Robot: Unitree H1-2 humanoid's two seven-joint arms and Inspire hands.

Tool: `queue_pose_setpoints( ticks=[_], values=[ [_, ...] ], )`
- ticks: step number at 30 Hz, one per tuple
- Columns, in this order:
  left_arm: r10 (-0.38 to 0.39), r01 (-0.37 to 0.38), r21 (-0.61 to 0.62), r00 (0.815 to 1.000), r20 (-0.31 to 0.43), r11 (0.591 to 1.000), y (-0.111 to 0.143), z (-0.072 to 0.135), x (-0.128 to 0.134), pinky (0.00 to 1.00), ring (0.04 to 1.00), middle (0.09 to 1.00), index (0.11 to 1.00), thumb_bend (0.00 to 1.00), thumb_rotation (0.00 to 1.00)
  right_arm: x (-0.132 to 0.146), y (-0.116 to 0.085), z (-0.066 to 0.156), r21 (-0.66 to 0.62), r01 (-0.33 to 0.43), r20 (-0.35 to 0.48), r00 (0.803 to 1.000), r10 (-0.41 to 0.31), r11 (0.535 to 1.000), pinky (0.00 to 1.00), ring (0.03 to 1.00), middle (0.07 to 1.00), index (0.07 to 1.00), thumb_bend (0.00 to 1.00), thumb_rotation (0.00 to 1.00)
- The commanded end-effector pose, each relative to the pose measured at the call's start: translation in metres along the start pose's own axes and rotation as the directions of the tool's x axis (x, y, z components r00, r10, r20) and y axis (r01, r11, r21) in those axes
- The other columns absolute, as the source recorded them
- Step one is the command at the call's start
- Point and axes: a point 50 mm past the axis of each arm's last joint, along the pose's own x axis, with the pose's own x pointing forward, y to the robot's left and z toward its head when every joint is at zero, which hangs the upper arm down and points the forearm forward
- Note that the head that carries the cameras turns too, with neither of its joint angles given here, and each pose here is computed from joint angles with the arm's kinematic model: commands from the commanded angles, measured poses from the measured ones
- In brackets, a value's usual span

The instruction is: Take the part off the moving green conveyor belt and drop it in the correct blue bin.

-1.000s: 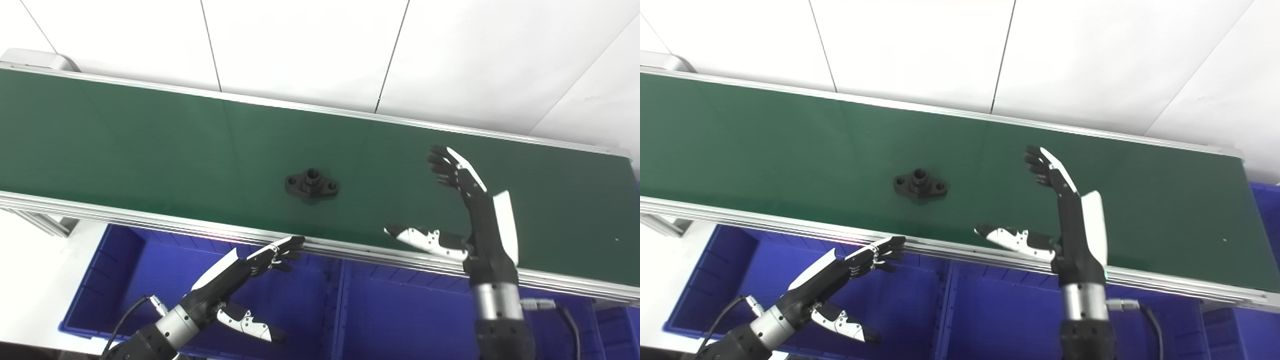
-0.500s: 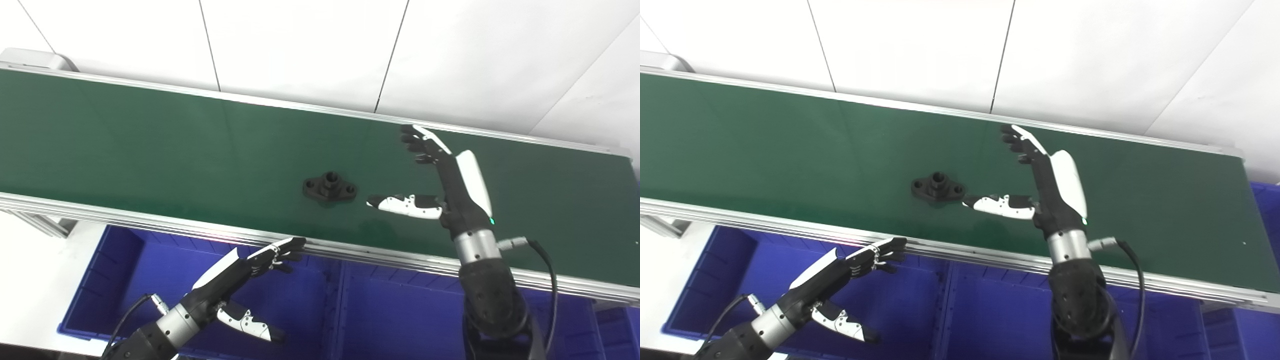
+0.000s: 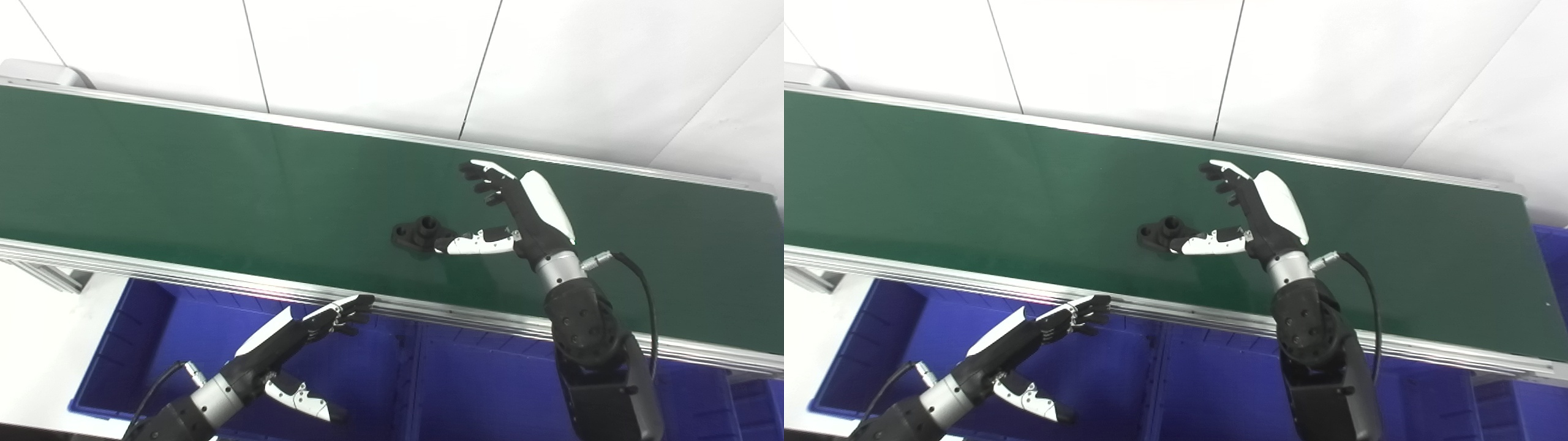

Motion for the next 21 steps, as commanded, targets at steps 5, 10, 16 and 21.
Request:
queue_pose_setpoints(
  ticks=[5,10,16,21],
  values=[
    [-0.004,0.003,0.029,0.999,0.054,1.000,0.005,0.007,0.001,0.81,0.879,0.921,0.932,0.77,0.27,0.013,-0.002,0.000,-0.057,-0.014,0.026,1.000,0.015,0.998,0.67,0.744,0.775,0.792,0.84,0.19],
    [-0.003,0.002,0.019,0.998,0.057,1.000,0.006,0.008,0.000,0.80,0.877,0.922,0.931,0.77,0.27,0.013,0.007,-0.010,-0.073,-0.029,0.006,1.000,0.030,0.997,0.66,0.725,0.764,0.767,0.83,0.13],
    [-0.002,0.001,0.023,0.998,0.058,1.000,0.007,0.008,-0.001,0.78,0.873,0.922,0.932,0.77,0.27,0.011,0.018,-0.021,-0.116,-0.053,-0.016,0.999,0.051,0.992,0.63,0.703,0.749,0.759,0.79,0.08],
    [-0.001,-0.001,0.032,0.998,0.057,0.999,0.007,0.008,-0.002,0.77,0.864,0.919,0.932,0.77,0.28,0.008,0.025,-0.031,-0.164,-0.068,-0.020,0.998,0.065,0.984,0.58,0.655,0.726,0.742,0.78,0.03]
  ],
)
